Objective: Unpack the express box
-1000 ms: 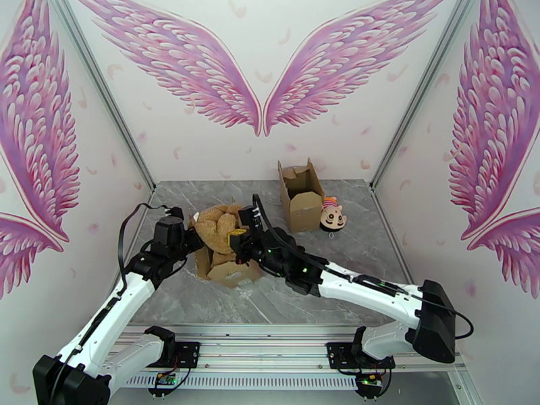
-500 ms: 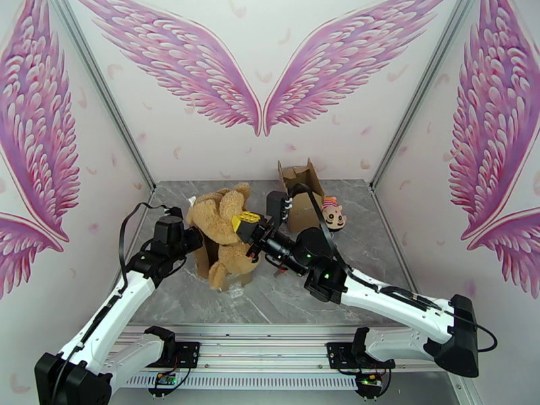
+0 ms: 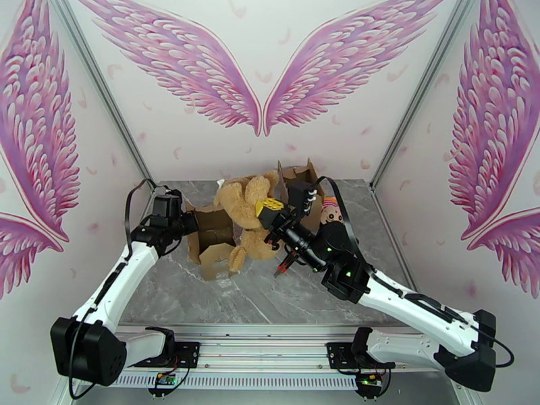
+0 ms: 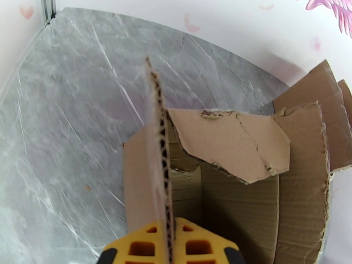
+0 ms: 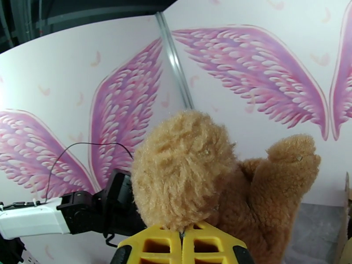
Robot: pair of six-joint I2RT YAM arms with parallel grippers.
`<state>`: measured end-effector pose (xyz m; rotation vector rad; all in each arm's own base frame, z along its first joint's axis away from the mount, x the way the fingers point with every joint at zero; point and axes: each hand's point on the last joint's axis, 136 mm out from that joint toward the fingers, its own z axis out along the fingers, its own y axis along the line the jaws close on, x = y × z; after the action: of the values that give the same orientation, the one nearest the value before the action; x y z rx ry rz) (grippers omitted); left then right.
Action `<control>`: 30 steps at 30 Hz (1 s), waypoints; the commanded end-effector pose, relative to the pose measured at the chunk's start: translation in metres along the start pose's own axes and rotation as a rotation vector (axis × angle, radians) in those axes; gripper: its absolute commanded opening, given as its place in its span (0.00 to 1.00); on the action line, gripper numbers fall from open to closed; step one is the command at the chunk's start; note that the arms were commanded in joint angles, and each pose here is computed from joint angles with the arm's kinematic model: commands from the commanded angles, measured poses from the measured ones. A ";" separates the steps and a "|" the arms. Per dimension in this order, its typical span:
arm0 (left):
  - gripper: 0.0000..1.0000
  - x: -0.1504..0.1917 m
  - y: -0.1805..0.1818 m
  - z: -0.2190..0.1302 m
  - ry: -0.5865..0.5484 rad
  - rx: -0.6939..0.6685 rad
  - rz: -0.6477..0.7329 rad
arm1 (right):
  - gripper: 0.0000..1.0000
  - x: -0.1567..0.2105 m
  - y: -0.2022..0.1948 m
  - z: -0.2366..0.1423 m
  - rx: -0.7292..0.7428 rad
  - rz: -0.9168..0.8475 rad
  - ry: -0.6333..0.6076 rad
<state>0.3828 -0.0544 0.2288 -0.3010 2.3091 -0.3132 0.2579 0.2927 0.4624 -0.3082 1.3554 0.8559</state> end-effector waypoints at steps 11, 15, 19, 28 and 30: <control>0.00 -0.058 0.006 0.067 0.131 0.087 0.203 | 0.00 0.103 -0.128 0.068 0.410 -0.068 0.272; 0.00 -0.073 0.007 0.081 0.155 0.085 0.216 | 0.00 0.144 -0.152 0.093 0.470 -0.080 0.348; 0.00 -0.079 0.006 0.094 0.164 0.083 0.198 | 0.00 0.184 -0.169 0.115 0.499 -0.104 0.418; 0.03 -0.083 0.006 0.108 0.170 0.089 0.164 | 0.03 0.249 -0.225 0.139 0.623 -0.006 0.540; 0.12 -0.085 0.005 0.105 0.164 0.093 0.161 | 0.28 0.253 -0.226 0.141 0.604 0.002 0.565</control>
<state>0.5139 -0.0346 0.2060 -0.0400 2.4602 -0.3460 0.5016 0.3242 0.1854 -0.1134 2.0592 0.2816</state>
